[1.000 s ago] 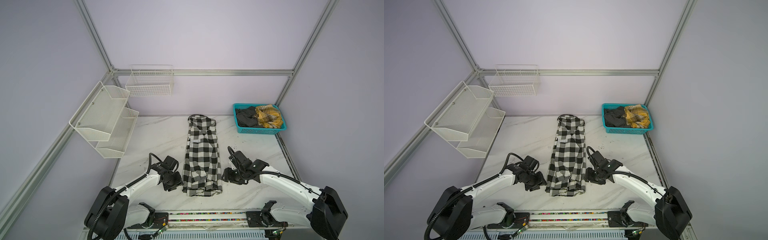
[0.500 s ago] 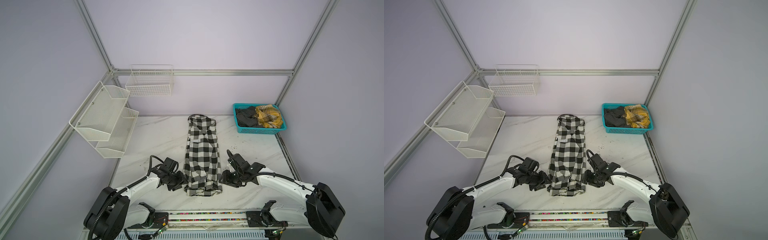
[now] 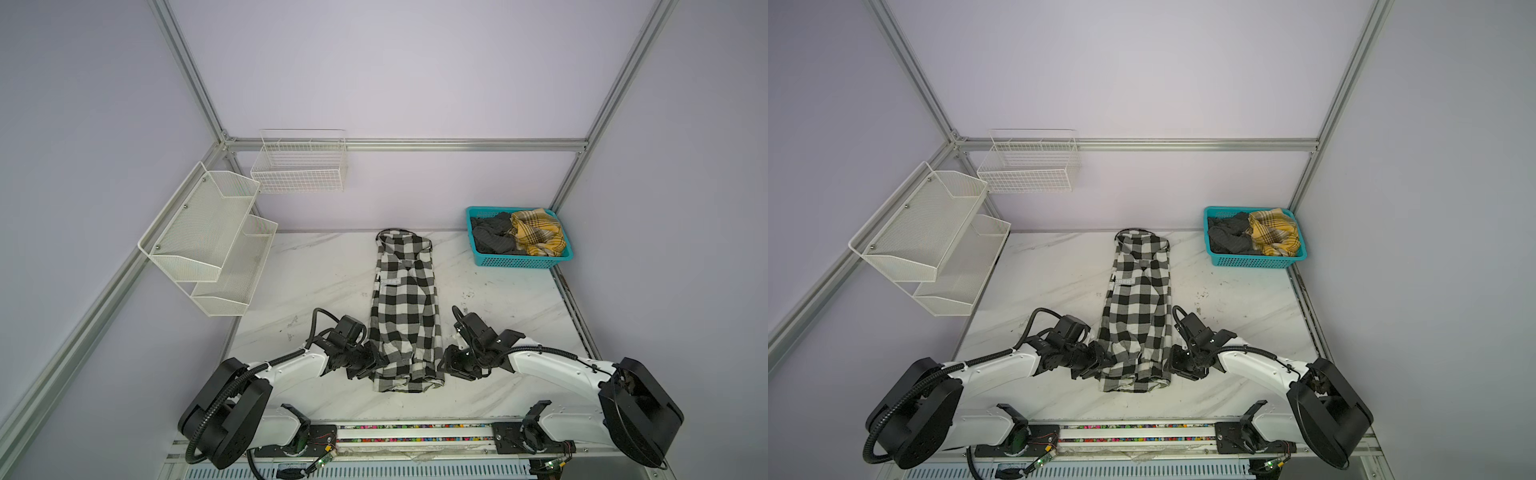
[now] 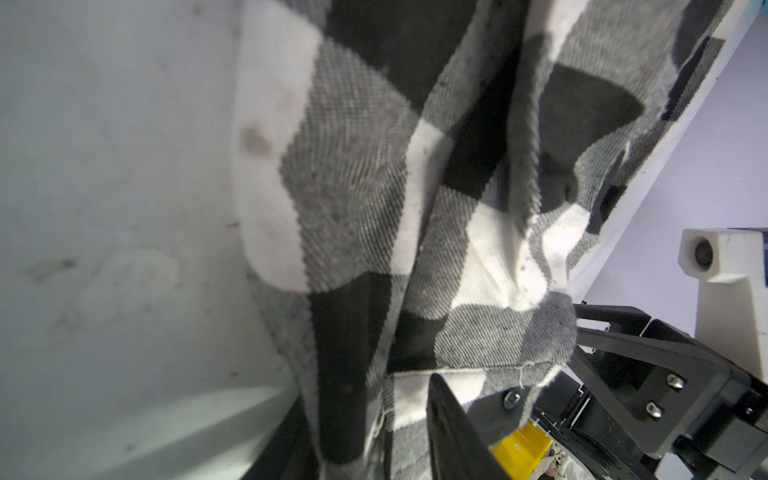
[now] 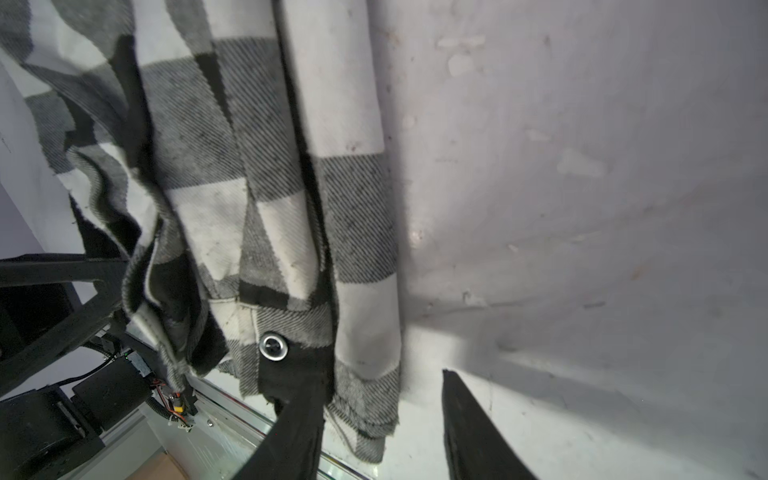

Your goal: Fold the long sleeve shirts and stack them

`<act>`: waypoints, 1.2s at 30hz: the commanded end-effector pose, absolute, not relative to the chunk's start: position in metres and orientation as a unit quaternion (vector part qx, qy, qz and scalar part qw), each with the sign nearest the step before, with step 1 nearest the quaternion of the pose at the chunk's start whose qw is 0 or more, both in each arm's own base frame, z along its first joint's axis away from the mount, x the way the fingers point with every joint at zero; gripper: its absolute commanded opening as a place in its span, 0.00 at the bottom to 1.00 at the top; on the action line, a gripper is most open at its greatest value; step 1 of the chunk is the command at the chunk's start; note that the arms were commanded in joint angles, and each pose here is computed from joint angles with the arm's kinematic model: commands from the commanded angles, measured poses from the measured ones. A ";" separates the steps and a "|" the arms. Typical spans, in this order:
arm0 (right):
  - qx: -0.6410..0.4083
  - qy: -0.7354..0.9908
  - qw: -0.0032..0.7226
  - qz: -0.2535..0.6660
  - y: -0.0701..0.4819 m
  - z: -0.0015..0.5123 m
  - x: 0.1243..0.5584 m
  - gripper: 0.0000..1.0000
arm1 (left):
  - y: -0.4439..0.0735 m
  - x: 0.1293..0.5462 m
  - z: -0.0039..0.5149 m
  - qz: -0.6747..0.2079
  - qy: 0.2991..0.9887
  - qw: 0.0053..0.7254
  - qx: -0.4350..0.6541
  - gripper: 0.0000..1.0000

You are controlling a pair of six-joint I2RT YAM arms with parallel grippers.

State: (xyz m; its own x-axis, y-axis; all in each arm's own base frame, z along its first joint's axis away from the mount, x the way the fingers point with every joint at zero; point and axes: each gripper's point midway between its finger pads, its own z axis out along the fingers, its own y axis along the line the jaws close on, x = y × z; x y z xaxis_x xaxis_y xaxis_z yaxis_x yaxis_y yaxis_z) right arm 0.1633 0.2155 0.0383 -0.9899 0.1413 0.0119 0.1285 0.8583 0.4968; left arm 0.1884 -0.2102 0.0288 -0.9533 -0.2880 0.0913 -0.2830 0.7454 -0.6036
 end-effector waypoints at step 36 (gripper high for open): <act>0.082 0.959 0.008 0.272 0.225 0.028 0.159 0.33 | -0.162 0.144 0.000 -0.218 0.961 -0.032 -0.170 0.39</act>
State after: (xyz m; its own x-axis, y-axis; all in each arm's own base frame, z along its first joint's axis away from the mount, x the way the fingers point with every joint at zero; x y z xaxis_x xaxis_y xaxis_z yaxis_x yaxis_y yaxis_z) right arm 0.1585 0.2236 0.0312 -0.9887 0.1480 0.0241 0.1383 0.8383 0.5273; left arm 0.1698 -0.1885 0.0294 -0.9530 -0.2921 0.0801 -0.2880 0.7916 -0.5389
